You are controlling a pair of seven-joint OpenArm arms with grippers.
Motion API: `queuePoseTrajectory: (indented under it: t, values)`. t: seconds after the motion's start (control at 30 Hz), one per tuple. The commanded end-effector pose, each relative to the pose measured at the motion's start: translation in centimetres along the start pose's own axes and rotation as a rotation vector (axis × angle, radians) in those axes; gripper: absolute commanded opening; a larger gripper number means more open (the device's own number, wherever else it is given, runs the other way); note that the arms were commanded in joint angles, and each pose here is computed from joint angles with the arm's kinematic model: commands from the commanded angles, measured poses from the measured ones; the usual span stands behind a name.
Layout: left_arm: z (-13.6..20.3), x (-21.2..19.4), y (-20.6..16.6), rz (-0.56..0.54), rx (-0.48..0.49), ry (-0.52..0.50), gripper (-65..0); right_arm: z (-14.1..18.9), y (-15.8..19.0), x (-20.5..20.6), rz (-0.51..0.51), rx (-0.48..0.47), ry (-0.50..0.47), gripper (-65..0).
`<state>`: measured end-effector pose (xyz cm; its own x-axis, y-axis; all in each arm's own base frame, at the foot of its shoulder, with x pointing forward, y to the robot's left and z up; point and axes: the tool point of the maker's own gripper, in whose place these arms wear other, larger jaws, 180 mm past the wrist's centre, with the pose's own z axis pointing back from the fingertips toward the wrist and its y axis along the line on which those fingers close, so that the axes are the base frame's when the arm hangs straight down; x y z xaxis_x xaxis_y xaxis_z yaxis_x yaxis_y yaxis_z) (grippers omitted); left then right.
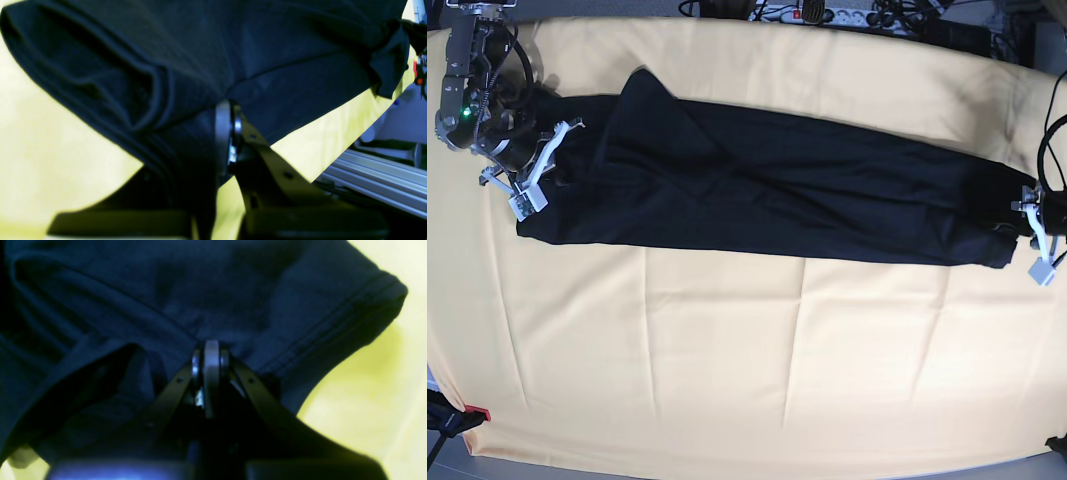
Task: Fold the T-shirt properly
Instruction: 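Fold the strip end with the left gripper toward the right gripper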
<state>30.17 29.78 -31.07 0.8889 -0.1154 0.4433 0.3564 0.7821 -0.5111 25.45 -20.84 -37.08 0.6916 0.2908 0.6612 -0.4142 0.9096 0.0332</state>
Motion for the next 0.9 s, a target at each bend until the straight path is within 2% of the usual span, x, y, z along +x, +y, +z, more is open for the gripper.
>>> queuePoseTrajectory:
  t: [0.0,0.2,0.5,0.7,0.77,0.87]
  values:
    - [1.6,1.5,-0.3,-0.038,0.016,-0.030,-65.0,0.1,-0.6,0.5,-0.002,-0.011,-0.018,-65.0]
    - [1.5,2.7,-2.3,-0.130,0.006,-0.025,-65.0,-1.4,0.0,-2.3,-0.099,0.021,0.036,-65.0]
    - [0.5,3.5,-7.6,-0.350,-0.039,0.001,-65.0,-1.7,0.5,-2.3,-0.103,0.035,0.029,-65.0]
    - [-1.9,1.4,-13.1,-0.511,-0.142,0.038,-65.0,-1.7,0.4,-2.3,-0.111,0.027,0.031,-65.0]
    - [-2.8,0.9,-14.9,-0.566,-0.192,0.023,-65.0,-1.7,0.4,-2.3,-0.111,0.028,0.032,-65.0]
    - [-4.2,1.0,-16.8,-0.587,-0.263,-0.023,-65.0,-1.7,0.4,-2.4,-0.111,0.028,0.034,-65.0]
